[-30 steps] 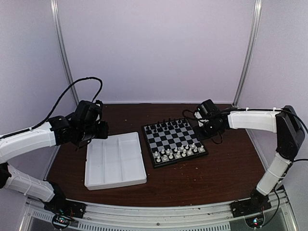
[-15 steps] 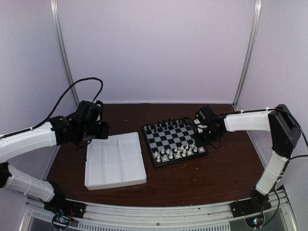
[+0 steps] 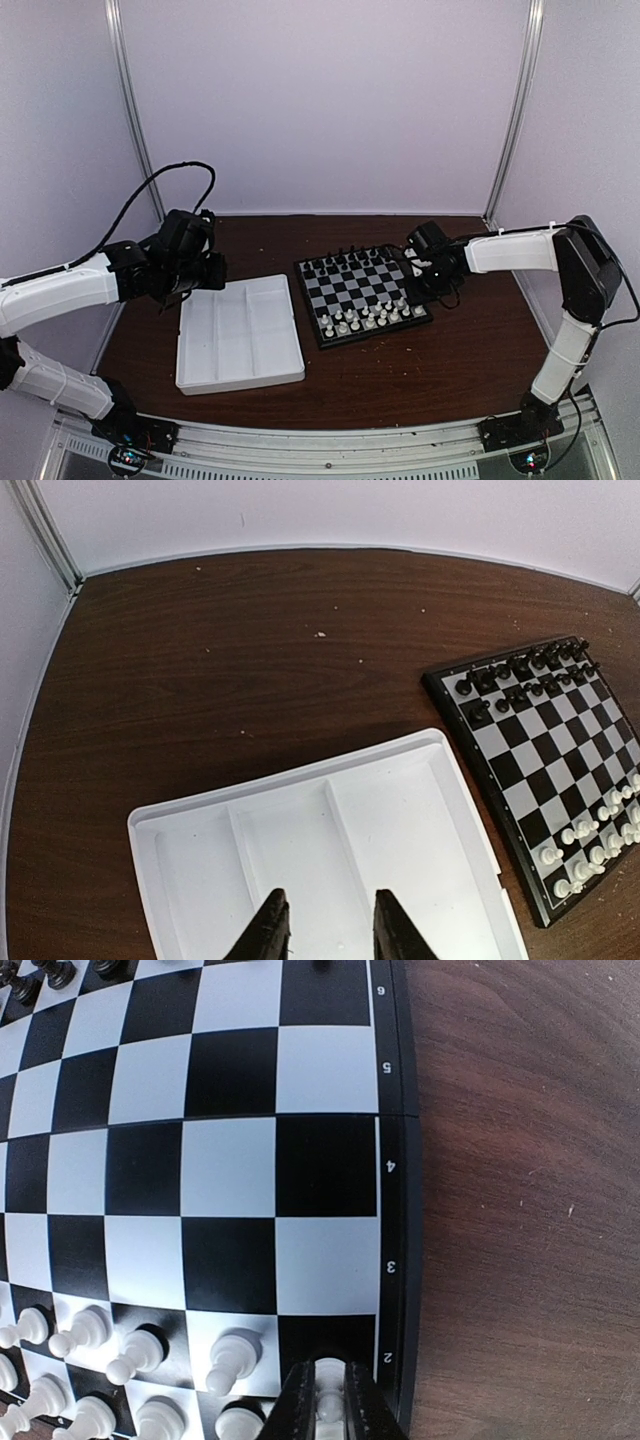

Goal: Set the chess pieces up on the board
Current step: Place the chess piece on the chessboard.

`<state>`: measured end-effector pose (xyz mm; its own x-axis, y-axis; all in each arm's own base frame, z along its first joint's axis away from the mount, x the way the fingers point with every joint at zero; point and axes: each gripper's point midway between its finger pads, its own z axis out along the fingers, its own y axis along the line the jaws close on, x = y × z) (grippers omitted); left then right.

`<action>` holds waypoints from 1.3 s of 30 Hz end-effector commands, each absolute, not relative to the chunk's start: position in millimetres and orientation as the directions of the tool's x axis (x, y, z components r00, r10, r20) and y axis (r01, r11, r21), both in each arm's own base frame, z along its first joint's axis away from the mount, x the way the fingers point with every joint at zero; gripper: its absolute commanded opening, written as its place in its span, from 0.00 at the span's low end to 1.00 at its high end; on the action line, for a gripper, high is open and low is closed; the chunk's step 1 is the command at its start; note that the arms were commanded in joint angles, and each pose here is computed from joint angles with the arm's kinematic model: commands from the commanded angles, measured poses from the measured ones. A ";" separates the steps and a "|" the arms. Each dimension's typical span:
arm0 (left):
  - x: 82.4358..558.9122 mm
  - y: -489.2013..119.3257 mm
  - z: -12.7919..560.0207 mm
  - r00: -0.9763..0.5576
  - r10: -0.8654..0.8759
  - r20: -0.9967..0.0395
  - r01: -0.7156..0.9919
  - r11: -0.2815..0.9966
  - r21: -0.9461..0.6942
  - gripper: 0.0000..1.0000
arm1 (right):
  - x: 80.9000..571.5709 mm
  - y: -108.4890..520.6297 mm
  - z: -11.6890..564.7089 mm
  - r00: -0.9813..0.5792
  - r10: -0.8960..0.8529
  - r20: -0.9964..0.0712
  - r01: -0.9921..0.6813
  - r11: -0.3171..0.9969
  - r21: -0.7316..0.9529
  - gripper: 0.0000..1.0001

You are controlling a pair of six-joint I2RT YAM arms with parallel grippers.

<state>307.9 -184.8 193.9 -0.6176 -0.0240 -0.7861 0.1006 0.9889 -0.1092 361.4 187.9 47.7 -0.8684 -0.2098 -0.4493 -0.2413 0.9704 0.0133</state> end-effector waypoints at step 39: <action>316.4 -189.8 196.0 -0.604 -0.046 -0.796 0.095 0.987 -0.129 0.30 | 380.0 193.0 50.9 -0.858 -0.194 -0.476 -0.239 0.970 0.034 0.12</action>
<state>308.6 -186.1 188.9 -0.6269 -0.0161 -0.7789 0.1013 0.9896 -0.1020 367.8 192.2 43.5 -0.8697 -0.2037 -0.4497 -0.2456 0.9687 0.0363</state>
